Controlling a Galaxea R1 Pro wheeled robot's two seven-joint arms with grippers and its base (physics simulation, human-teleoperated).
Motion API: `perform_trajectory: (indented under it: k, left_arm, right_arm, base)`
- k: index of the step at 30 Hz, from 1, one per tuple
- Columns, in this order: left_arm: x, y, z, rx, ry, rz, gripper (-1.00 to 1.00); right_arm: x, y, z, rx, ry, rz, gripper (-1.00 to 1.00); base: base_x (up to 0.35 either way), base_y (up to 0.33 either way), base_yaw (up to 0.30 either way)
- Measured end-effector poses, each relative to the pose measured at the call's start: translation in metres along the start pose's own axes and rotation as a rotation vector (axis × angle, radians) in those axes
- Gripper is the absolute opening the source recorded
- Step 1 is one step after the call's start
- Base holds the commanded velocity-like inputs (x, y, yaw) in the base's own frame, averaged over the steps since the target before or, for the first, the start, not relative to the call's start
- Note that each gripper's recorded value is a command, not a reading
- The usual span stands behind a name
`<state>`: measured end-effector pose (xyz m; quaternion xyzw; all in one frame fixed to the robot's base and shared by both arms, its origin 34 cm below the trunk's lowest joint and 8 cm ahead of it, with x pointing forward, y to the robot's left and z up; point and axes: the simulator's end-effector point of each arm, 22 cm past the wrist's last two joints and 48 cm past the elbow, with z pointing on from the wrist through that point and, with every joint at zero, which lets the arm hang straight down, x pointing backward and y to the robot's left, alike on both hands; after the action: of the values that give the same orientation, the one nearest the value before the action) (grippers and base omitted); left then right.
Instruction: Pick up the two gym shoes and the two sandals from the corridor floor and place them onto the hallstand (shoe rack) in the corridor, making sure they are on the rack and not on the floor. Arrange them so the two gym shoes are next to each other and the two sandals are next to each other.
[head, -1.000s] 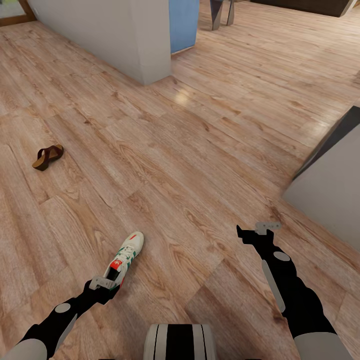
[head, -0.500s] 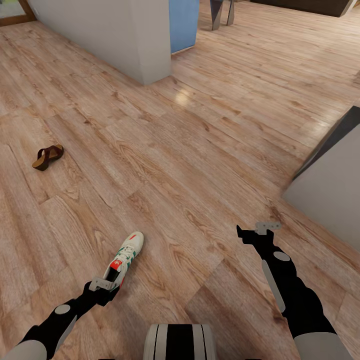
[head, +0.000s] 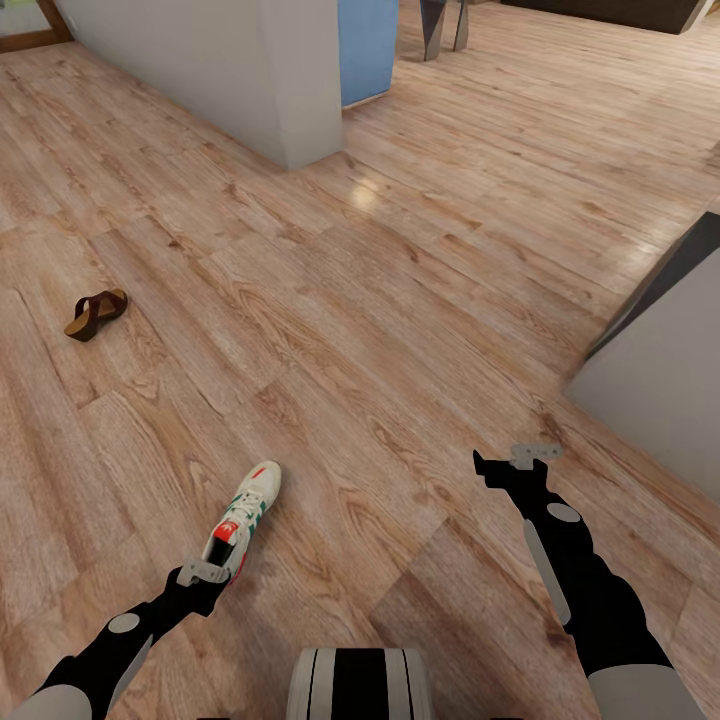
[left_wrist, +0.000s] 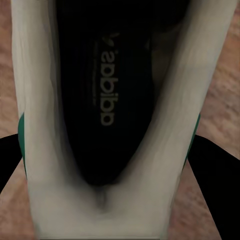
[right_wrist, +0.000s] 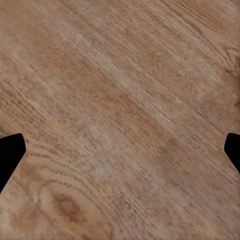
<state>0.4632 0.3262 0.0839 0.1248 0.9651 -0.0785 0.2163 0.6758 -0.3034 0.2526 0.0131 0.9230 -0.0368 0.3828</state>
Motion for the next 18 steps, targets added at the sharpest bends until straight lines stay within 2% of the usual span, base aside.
perform_trajectory:
  k: [8, 14, 18]
  left_arm:
    - [0.0, 0.0, 0.0, -0.001, 0.0, 0.0, -1.0]
    - [-0.004, 0.002, 0.0, -0.006, -0.009, 0.0, -1.0]
    - [-0.005, 0.002, 0.0, -0.007, -0.011, -0.001, -1.0]
  right_arm:
    - [0.001, 0.0, 0.0, 0.001, 0.003, -0.002, 1.0]
    - [0.038, 0.001, 0.006, -0.001, 0.08, -0.003, 1.0]
    - [0.041, 0.001, 0.006, -0.002, 0.086, -0.003, 1.0]
  base:
    - [0.0, 0.0, 0.0]
    - [0.0, 0.0, 0.0]
    - [0.0, 0.0, 0.0]
